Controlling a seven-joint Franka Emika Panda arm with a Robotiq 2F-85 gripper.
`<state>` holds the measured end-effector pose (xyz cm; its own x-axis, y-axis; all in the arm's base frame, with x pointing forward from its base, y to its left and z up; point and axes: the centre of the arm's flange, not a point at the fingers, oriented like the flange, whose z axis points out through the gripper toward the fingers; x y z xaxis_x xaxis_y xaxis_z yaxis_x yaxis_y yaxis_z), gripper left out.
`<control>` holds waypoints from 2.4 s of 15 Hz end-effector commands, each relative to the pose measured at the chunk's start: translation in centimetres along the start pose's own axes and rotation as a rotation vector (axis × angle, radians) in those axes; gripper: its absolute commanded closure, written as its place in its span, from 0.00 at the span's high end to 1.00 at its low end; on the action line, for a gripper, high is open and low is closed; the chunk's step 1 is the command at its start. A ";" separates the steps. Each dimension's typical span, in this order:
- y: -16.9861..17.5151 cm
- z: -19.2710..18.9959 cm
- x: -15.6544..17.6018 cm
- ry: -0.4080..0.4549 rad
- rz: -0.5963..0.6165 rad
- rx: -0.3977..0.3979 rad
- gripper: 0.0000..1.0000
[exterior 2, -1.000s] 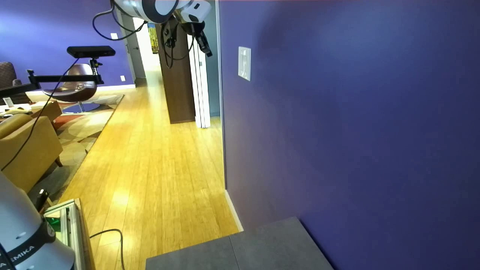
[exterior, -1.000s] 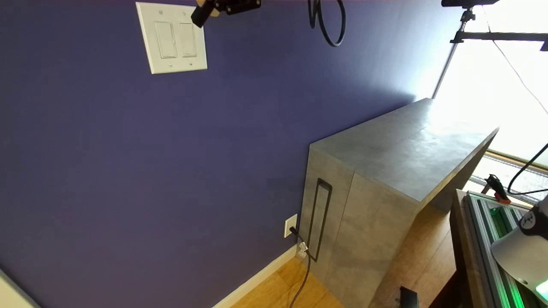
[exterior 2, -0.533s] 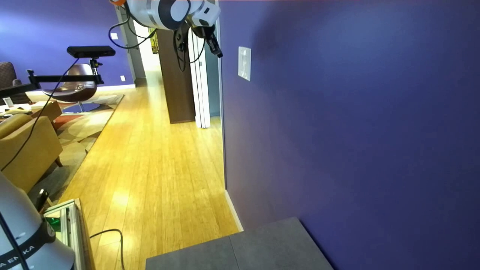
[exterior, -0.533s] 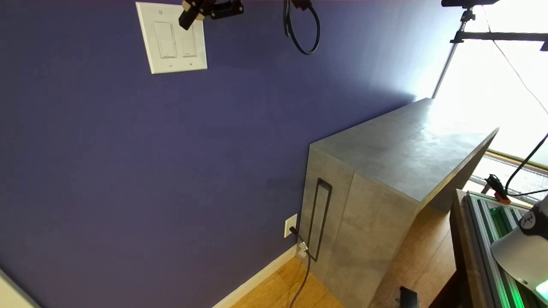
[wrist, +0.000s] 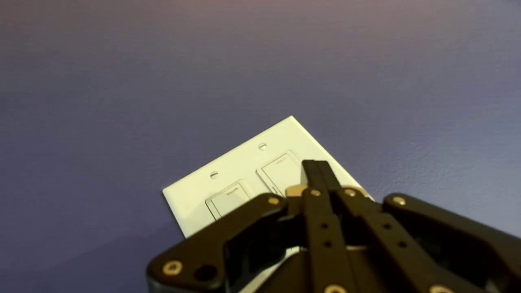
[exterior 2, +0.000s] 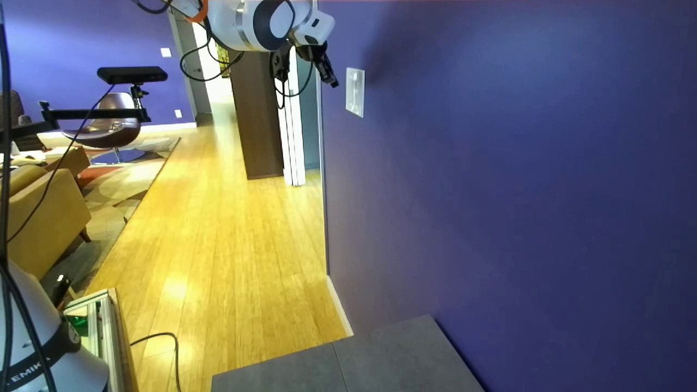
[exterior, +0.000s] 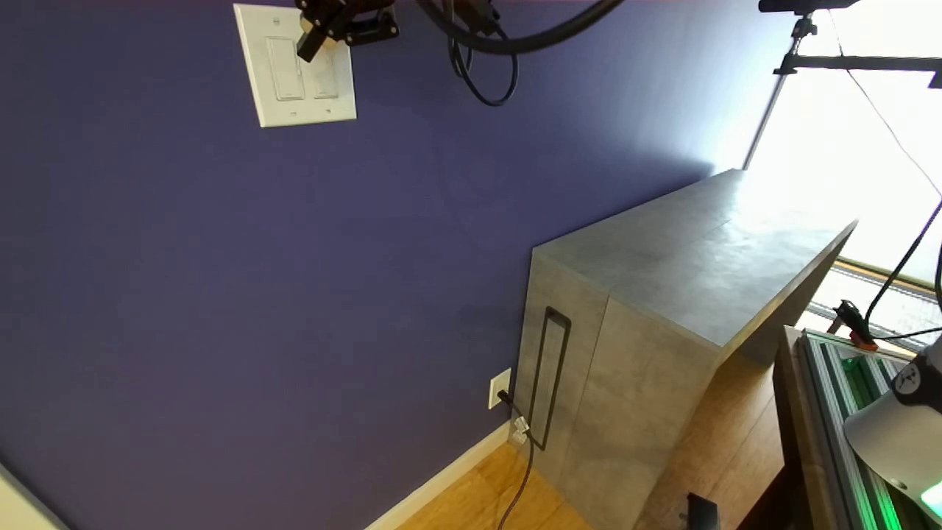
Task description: Turn on the lights
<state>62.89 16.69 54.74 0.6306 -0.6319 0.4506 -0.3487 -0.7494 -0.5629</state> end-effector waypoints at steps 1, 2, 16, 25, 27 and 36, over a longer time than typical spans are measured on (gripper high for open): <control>-1.5 1.5 0.7 0.026 0.023 0.014 0.02; -1.6 1.7 0.7 0.026 0.026 0.015 0.02; -2.0 4.1 1.5 0.133 0.000 0.009 0.01; -3.6 -1.2 -1.7 -0.166 -0.092 -0.231 0.02; -3.8 -3.9 -2.4 -0.226 -0.147 -0.268 0.27; -2.1 -16.3 -6.6 -0.439 -0.606 -0.386 0.77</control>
<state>52.59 20.27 63.47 0.9475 -0.1668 0.2729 -0.1595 -0.9860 -0.0488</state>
